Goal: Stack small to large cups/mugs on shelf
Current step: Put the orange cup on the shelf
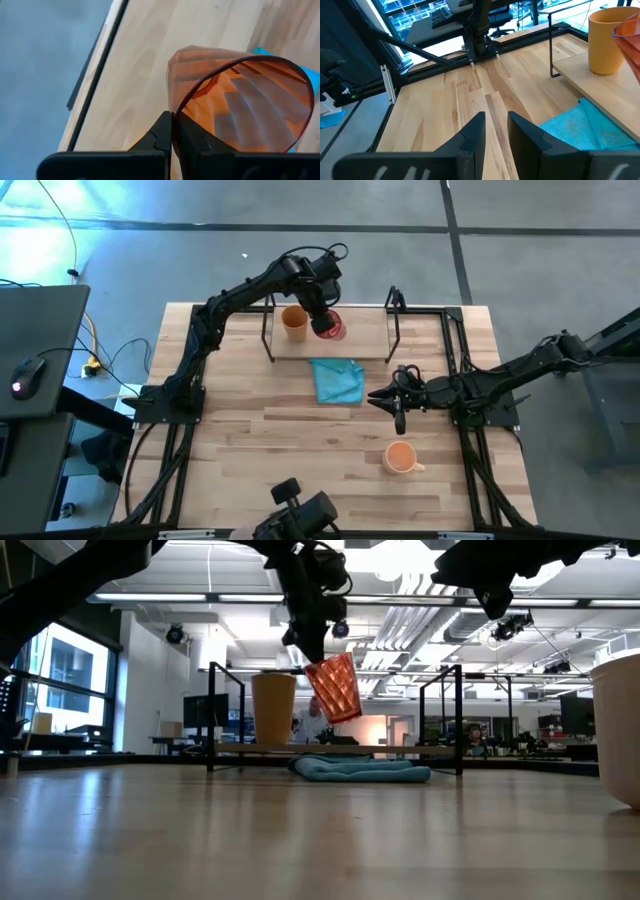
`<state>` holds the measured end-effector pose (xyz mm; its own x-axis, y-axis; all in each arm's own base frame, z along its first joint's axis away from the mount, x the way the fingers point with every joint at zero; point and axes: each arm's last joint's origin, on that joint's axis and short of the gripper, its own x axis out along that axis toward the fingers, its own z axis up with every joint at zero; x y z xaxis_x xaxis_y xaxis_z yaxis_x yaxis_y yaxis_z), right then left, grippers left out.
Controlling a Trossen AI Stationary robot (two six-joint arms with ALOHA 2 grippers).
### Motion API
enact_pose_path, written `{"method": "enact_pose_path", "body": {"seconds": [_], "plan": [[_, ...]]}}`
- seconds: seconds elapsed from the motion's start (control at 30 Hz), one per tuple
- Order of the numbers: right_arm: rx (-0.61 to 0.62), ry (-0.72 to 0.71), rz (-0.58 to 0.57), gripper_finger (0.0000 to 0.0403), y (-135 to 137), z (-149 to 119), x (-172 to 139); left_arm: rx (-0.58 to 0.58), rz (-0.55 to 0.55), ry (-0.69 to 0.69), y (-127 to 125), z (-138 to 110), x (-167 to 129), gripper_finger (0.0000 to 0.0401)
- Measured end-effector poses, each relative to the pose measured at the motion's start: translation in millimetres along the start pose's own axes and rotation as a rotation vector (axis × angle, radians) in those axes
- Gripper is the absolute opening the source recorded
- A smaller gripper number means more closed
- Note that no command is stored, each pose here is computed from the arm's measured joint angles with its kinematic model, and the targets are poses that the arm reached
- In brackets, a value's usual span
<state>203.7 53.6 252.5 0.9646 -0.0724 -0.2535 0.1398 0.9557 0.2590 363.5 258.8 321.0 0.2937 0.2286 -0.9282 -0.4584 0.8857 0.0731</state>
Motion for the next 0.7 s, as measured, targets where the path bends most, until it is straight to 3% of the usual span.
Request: {"method": "enact_pose_path", "body": {"seconds": [0.33,0.7], "plan": [[0.012,-0.003,-0.002,0.0071,0,0,0,0.037,0.054,0.011,0,0,0,0.0000],[0.024,-0.004,-0.003,0.0071,0,0,0,0.046,0.052,0.063,0,2,26,0.0000]]}}
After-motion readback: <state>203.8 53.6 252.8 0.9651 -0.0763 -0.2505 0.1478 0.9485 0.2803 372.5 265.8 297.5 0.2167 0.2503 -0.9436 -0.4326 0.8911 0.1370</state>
